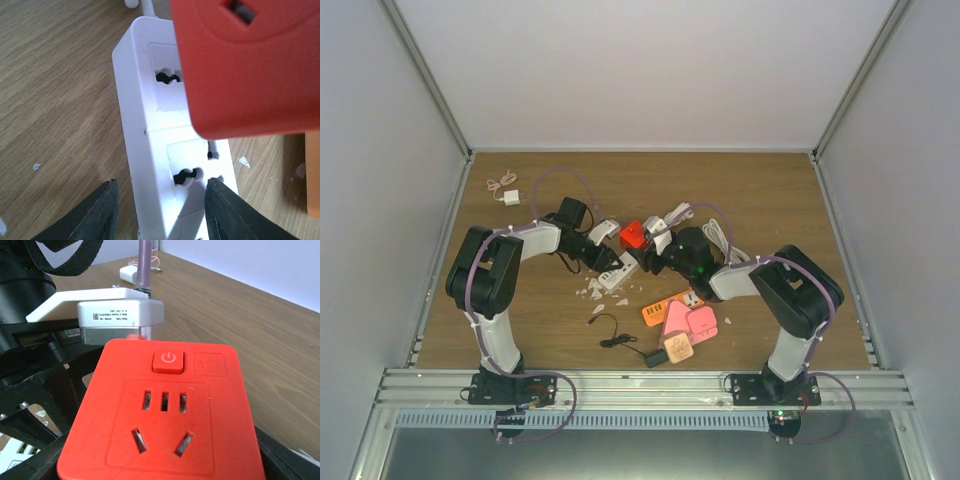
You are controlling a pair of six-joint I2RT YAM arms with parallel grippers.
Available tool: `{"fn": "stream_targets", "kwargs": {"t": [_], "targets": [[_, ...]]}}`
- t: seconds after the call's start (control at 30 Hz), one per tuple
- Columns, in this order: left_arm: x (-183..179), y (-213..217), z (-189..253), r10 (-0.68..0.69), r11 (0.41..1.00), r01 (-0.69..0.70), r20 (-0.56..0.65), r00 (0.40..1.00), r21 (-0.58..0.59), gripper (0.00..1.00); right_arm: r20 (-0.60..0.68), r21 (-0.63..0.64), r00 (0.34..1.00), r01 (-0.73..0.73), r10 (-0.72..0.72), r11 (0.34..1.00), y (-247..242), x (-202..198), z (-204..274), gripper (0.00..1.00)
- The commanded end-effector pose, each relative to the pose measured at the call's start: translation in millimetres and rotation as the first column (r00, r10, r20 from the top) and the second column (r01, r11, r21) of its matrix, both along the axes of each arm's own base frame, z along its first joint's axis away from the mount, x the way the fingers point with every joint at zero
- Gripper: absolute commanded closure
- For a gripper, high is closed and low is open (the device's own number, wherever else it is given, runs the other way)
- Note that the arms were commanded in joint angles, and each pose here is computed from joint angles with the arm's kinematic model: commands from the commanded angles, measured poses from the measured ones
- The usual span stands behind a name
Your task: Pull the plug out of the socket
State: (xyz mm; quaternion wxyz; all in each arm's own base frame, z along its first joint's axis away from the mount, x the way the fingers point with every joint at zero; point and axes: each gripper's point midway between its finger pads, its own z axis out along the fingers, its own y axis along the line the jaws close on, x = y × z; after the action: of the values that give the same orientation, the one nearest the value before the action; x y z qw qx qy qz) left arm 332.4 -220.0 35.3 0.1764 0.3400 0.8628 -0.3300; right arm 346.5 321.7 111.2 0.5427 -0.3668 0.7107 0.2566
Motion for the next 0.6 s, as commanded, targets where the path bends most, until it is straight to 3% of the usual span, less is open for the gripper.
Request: {"fn": "stream_targets", "kwargs": {"t": [0.0, 0.27, 0.43, 0.57], "targets": [[2.5, 19.7, -12.0, 0.050, 0.997, -0.049, -0.012, 0.999, 0.065, 0.51, 0.021, 0.087, 1.000, 0.016, -0.018, 0.996, 0.9, 9.6, 34.9, 0.79], [50.1, 22.5, 64.6, 0.093, 0.995, -0.083, 0.187, 0.978, -0.061, 0.45, -0.047, 0.155, 0.998, 0.053, -0.046, 0.987, -6.1, 27.1, 61.6, 0.79], [55.0, 19.5, 105.1, 0.074, 0.993, -0.040, 0.331, 0.941, -0.108, 0.32, -0.077, 0.206, 0.995, 0.072, -0.057, 0.976, -9.6, 38.4, 84.3, 0.79], [57.5, 20.9, 138.9, 0.063, 0.993, -0.007, 0.486, 0.871, -0.116, 0.22, -0.087, 0.244, 0.995, 0.074, -0.054, 0.967, -12.1, 46.5, 104.5, 0.78]]}}
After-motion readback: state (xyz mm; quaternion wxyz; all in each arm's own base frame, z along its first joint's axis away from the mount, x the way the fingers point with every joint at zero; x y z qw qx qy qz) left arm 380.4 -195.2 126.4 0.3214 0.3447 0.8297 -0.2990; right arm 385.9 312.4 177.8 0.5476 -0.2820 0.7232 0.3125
